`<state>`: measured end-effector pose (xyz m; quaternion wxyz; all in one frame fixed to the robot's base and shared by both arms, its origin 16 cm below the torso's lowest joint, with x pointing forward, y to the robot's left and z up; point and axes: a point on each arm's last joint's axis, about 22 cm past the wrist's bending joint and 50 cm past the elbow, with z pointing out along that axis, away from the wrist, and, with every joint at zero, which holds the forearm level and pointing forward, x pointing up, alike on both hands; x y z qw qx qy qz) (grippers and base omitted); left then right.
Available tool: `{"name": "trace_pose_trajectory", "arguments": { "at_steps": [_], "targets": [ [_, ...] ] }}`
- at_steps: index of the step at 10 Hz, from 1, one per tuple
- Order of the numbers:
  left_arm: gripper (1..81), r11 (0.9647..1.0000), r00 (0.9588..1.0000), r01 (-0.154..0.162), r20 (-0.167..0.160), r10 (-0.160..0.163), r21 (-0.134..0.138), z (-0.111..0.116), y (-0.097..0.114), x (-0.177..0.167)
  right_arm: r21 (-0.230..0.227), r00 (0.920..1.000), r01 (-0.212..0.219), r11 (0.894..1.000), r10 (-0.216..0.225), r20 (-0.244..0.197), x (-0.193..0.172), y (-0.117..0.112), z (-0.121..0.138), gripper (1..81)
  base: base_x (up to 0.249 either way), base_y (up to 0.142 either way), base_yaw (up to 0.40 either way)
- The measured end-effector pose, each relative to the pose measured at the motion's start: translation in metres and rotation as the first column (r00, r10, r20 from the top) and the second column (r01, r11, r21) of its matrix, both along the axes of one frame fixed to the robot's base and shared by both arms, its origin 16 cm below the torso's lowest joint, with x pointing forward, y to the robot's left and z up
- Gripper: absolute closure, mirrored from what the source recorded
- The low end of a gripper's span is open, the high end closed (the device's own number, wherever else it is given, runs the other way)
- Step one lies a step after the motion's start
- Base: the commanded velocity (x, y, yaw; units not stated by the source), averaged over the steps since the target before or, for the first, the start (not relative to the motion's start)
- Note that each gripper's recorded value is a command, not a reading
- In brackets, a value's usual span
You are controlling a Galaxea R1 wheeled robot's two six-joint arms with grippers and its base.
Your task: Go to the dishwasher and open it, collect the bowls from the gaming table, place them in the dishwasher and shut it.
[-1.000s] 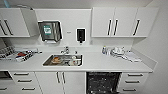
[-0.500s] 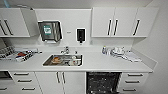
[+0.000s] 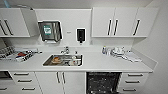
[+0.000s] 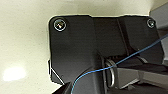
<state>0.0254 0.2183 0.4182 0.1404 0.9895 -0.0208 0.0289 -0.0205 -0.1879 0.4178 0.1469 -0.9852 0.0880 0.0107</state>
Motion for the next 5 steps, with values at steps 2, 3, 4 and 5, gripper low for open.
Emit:
{"name": "trace_pose_trajectory", "arguments": {
  "at_steps": [2,3,4,5],
  "targets": [
    [1.0,1.0000,0.9999,-0.003,0.014,0.003,0.003,0.000,0.004,0.003,-0.001,1.0000,0.001,1.000,-0.001,0.004,0.001,0.000,0.000,1.0,0.000,0.000,0.327],
    [1.0,1.0000,0.9996,-0.004,0.026,0.004,0.004,0.000,0.005,0.006,0.003,1.0000,-0.001,1.000,0.001,-0.005,-0.006,0.003,0.000,1.0,0.000,0.000,0.347],
    [1.0,1.0000,0.9996,-0.003,0.028,0.003,0.005,0.000,0.006,0.008,0.004,0.9999,-0.004,1.000,0.004,-0.013,-0.010,0.003,0.000,1.0,0.000,0.000,0.350],
    [1.0,1.0000,0.9999,0.000,0.017,0.000,0.004,0.000,0.004,0.001,0.001,1.0000,-0.002,1.000,0.002,0.006,0.002,0.001,0.000,1.0,0.000,0.000,0.350]
  ]
}}
